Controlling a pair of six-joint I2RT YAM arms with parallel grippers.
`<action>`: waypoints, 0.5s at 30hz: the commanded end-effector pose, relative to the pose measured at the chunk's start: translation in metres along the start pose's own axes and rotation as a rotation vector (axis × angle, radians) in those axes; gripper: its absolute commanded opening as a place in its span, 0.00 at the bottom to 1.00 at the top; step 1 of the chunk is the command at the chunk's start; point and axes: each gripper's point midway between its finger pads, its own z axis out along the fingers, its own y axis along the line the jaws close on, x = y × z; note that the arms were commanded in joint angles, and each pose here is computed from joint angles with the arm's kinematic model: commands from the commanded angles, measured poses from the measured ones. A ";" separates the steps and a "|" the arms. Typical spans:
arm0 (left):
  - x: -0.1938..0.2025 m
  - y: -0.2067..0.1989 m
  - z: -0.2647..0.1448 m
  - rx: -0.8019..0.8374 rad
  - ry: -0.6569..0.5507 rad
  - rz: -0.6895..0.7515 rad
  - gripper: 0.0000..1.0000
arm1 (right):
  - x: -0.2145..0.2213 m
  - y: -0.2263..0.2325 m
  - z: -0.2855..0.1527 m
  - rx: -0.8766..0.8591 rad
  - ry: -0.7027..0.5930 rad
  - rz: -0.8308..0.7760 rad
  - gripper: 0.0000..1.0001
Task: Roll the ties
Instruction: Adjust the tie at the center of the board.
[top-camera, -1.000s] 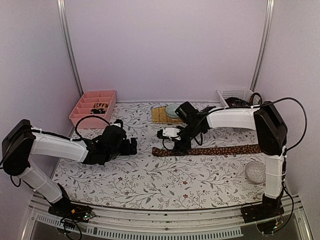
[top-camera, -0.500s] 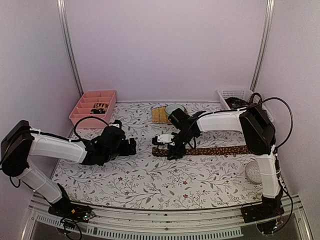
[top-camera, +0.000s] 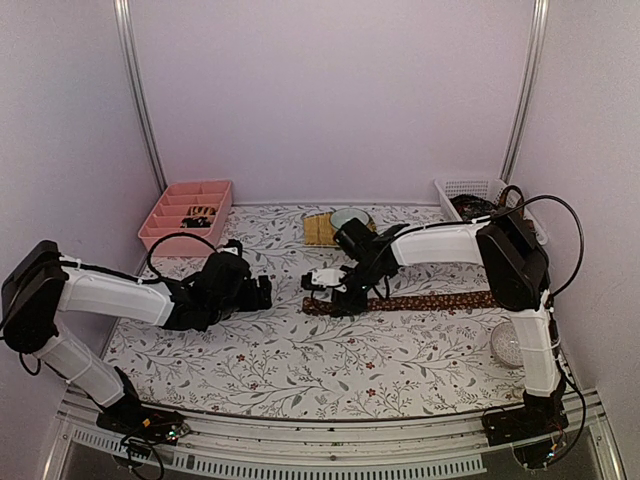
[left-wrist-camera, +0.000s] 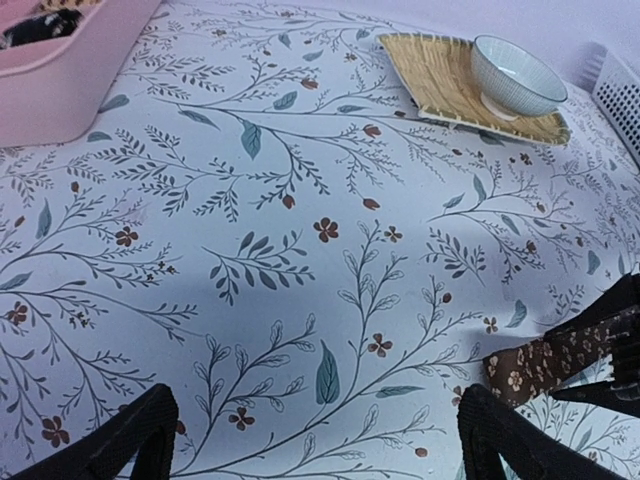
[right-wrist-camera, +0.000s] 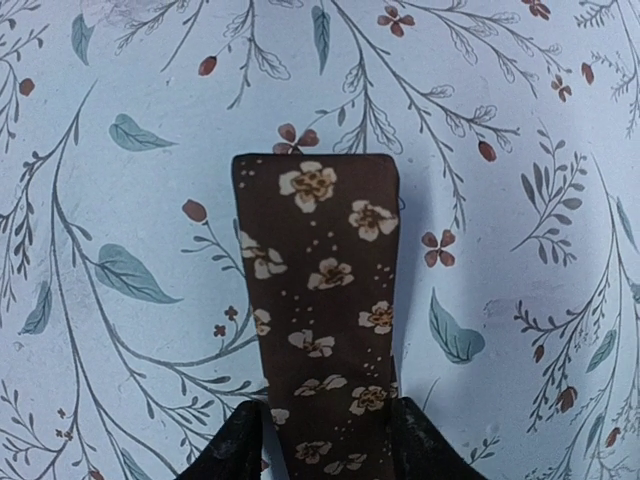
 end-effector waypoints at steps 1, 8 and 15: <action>0.000 0.009 0.003 -0.026 -0.002 -0.027 0.97 | 0.012 0.008 0.005 0.015 0.058 0.006 0.52; 0.011 -0.009 0.009 0.062 0.036 -0.086 0.97 | -0.039 0.010 -0.068 0.035 -0.098 0.027 0.68; 0.012 -0.043 0.021 0.173 0.065 -0.122 0.94 | -0.065 0.023 -0.103 -0.042 -0.198 0.227 0.62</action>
